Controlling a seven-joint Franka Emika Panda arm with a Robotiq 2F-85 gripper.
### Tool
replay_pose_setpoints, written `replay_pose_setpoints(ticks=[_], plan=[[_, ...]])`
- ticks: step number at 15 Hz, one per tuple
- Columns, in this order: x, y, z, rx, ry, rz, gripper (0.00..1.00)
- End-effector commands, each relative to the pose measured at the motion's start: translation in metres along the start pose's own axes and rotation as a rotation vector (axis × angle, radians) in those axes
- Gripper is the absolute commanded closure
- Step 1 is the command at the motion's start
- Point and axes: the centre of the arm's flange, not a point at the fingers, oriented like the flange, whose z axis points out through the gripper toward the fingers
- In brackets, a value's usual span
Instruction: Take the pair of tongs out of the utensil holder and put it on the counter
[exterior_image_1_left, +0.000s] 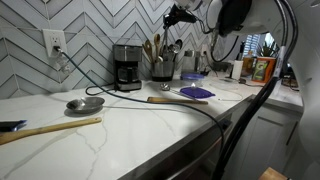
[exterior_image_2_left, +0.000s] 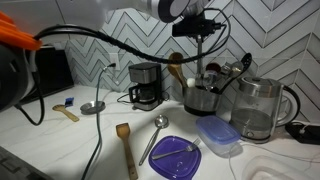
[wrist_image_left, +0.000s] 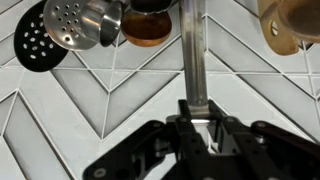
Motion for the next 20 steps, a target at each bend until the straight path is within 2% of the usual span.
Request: replay_pose_setpoints(ticks=[1, 8, 13, 14, 18, 20], plan=[[0.0, -0.002, -0.016, 0.008, -0.013, 0.003, 0.95], [0.009, -0.016, -0.039, 0.038, -0.033, 0.014, 0.95], [0.012, -0.023, -0.057, 0.019, -0.062, 0.046, 0.95], [0.011, -0.024, -0.061, 0.005, -0.071, 0.051, 0.95], [0.001, -0.024, -0.087, -0.134, -0.07, 0.057, 0.95], [-0.005, -0.022, -0.102, -0.205, -0.1, 0.044, 0.95]])
